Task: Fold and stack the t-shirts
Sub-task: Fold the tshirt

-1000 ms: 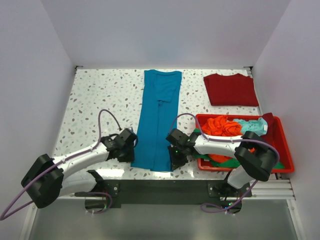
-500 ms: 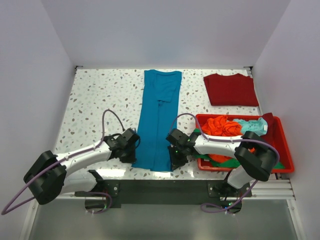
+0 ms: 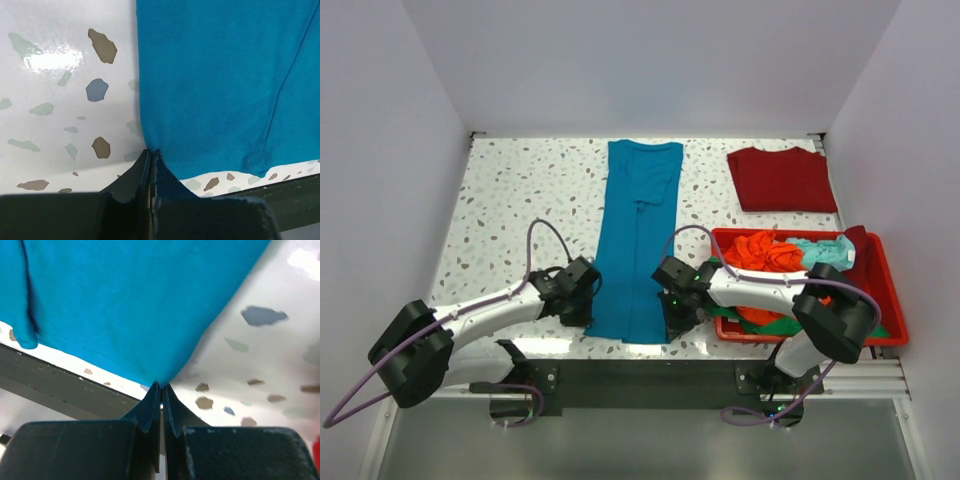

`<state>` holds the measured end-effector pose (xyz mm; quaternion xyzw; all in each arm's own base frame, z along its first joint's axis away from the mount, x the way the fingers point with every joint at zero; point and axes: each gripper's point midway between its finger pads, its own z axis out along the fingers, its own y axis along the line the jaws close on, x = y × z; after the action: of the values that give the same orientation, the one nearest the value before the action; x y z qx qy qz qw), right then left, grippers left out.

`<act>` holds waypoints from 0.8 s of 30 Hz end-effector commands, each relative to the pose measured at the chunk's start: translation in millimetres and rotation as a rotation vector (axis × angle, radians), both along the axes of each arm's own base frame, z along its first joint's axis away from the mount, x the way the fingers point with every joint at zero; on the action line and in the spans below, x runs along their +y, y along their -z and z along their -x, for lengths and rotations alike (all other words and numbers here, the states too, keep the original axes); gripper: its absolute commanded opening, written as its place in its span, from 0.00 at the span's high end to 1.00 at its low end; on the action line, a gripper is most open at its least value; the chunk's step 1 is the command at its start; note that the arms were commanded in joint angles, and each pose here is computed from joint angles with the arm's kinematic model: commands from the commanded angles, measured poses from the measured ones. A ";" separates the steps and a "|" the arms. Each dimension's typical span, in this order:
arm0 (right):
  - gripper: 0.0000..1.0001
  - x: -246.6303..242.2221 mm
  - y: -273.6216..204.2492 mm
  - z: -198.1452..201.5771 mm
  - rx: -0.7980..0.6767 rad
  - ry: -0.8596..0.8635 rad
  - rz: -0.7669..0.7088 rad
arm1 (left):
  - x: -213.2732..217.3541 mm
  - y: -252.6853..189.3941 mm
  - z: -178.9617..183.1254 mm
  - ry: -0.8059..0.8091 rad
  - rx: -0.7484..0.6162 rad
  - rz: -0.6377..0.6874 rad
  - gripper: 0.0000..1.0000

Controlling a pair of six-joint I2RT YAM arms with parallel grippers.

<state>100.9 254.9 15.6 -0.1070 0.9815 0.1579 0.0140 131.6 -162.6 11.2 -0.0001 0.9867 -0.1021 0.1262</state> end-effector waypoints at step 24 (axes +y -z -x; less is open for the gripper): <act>1.00 13.2 -67.7 -110.3 -0.294 0.107 0.037 | -25.0 -73.7 -108.4 -0.050 -0.282 0.111 1.00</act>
<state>183.6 265.7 71.9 -0.0752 0.9808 0.1306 0.1236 203.6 -174.2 60.0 -0.0183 0.9695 -0.1214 0.2122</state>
